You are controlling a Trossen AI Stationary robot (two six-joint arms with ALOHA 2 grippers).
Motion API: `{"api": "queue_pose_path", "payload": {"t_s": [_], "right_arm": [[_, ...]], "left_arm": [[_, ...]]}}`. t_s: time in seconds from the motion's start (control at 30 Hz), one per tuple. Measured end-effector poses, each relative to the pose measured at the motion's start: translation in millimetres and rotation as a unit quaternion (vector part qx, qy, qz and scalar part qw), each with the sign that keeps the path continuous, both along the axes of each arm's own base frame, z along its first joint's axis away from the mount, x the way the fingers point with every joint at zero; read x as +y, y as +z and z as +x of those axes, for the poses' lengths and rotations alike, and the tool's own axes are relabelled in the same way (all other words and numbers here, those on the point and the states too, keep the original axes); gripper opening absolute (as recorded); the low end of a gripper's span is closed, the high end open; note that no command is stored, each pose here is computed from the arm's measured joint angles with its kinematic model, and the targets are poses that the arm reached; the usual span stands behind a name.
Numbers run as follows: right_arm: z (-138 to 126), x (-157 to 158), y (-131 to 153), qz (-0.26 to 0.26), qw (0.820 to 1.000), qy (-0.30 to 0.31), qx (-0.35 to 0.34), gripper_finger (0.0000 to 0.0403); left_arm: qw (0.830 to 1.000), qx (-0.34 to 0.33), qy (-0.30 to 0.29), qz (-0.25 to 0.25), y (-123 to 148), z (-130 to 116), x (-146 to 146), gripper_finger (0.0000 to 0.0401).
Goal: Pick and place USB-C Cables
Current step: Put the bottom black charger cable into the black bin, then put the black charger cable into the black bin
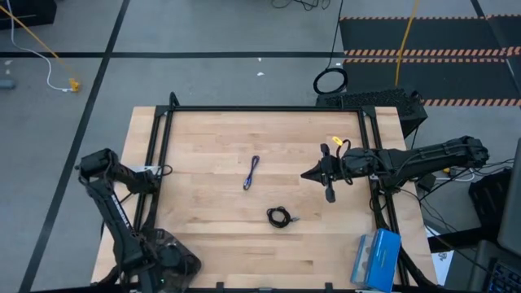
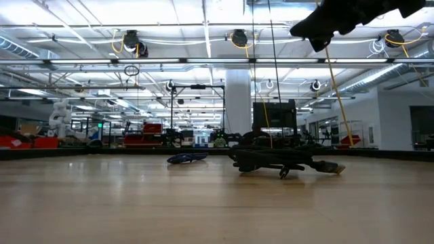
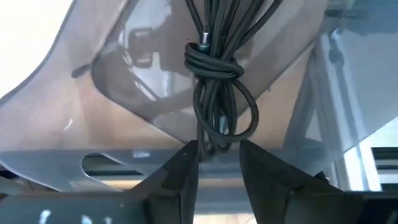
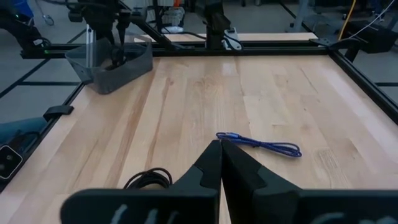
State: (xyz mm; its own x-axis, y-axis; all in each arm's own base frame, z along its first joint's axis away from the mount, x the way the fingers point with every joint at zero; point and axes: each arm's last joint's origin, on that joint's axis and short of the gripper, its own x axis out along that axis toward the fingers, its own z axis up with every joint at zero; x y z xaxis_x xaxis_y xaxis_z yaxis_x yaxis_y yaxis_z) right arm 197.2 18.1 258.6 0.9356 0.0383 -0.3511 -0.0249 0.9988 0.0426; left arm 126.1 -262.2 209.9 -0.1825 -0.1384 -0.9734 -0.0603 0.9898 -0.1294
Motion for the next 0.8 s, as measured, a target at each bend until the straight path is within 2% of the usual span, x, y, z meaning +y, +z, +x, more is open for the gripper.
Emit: {"api": "queue_pose_path", "payload": {"t_s": [0.13,0.23,0.33,0.43,0.53,0.67,0.8], "right_arm": [[0,0,0,0.000,1.000,0.000,-0.002,0.0000],[0,0,0,0.001,1.000,0.000,-0.002,0.0000],[0,0,0,0.021,1.000,-0.008,0.000,0.0000],[3,0,-3,0.045,0.999,-0.017,0.010,0.0000],[9,1,-10,0.058,0.998,-0.023,0.027,0.0000],[21,6,-20,0.058,0.997,-0.016,0.041,0.0003],[40,15,-22,0.054,0.996,0.000,0.066,0.0014]], "left_arm": [[0.998,0.047,0.010,-0.029,1,12,7,0.0126],[0.994,0.089,0.012,-0.070,8,24,15,0.0126],[0.989,0.112,0.039,-0.084,26,34,28,0.0126],[0.989,0.108,0.070,-0.079,50,43,44,0.0126],[0.993,0.069,0.079,-0.048,74,46,60,0.0126],[0.998,-0.016,0.062,0.010,102,48,81,0.0126],[0.988,-0.127,0.048,0.074,131,56,102,0.0126]]}}
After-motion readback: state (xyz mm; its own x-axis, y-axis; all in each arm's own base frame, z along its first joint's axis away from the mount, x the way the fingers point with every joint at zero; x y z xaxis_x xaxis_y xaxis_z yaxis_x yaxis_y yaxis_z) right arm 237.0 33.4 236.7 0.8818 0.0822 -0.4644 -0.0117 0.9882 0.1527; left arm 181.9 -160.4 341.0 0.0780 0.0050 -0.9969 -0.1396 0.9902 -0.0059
